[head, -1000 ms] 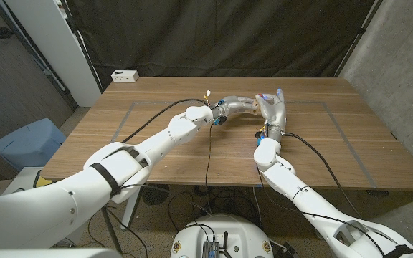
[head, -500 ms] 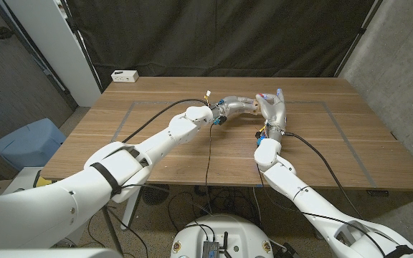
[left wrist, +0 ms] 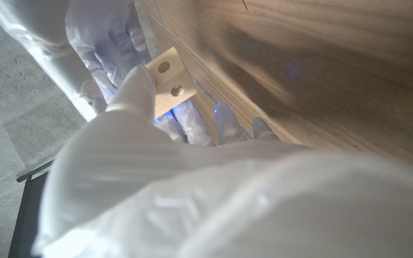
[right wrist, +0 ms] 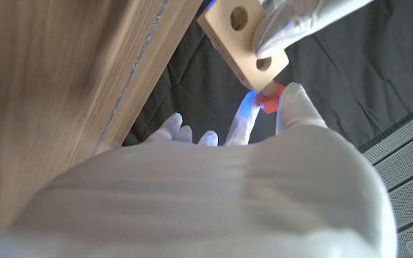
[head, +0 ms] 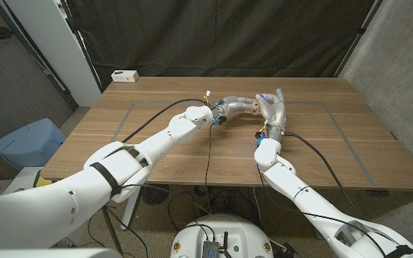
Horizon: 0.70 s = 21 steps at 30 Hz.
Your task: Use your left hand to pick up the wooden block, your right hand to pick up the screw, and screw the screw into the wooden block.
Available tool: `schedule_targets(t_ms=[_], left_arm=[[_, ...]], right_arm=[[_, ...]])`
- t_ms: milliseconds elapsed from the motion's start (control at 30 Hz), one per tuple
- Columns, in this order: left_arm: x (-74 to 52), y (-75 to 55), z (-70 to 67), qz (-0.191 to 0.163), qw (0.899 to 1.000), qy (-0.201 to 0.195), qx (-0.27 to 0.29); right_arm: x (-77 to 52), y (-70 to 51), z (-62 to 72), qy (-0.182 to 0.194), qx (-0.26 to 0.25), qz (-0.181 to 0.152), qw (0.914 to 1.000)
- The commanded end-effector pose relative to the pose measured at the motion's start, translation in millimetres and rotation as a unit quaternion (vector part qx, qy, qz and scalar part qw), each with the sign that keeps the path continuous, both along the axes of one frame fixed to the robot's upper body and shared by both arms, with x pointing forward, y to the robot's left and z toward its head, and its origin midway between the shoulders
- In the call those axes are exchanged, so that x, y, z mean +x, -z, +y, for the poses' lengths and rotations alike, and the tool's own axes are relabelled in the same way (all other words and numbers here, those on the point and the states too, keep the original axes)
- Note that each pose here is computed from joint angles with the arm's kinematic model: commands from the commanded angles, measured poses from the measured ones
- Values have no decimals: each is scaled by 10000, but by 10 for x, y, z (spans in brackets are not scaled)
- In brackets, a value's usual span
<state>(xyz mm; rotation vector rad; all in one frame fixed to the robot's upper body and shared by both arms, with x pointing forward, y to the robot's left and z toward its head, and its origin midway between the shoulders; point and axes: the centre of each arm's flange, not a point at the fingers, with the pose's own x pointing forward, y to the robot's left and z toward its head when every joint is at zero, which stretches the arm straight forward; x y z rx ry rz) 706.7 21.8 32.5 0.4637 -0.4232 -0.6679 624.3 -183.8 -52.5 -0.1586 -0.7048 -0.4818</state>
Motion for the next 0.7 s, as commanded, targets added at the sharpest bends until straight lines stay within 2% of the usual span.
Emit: schedule_targets(t_ms=[33,700], left_arm=[[1,25,19,30,10000,-25,-19],[8,34,7,49,10000,-14,-32]], right_arm=[[5,16,14,-31,-60,29,10000],[11,26,-3,-58,-142,57,9999]])
